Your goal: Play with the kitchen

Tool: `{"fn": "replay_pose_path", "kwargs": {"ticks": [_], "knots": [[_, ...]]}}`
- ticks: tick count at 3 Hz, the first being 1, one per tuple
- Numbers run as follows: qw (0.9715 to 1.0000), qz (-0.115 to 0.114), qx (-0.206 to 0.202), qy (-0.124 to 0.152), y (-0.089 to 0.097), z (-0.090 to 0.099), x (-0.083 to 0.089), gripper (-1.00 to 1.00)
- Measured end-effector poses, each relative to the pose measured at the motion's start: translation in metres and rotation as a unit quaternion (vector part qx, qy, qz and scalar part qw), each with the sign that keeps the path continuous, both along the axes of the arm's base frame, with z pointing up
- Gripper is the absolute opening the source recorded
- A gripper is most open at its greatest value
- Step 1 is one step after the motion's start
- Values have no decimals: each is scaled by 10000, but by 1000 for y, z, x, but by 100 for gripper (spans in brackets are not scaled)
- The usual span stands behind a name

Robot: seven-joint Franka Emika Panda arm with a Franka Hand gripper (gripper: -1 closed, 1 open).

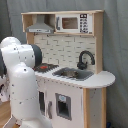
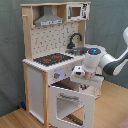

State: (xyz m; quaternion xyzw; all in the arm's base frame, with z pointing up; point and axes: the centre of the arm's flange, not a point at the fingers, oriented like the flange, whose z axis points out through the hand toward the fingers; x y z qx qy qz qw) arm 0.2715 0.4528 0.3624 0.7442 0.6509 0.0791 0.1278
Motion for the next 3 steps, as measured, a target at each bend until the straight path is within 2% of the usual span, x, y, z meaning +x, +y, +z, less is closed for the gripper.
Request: {"fn": "replay_pose_path", "kwargs": {"ticks": [1,2,3], "knots": [[10000,-24,-38,-15,-2,3,0,100],[9995,-127,-255,-111,-11,14,1,100],[9976,-189,-599,-282,-17,14,-2,100]]}}
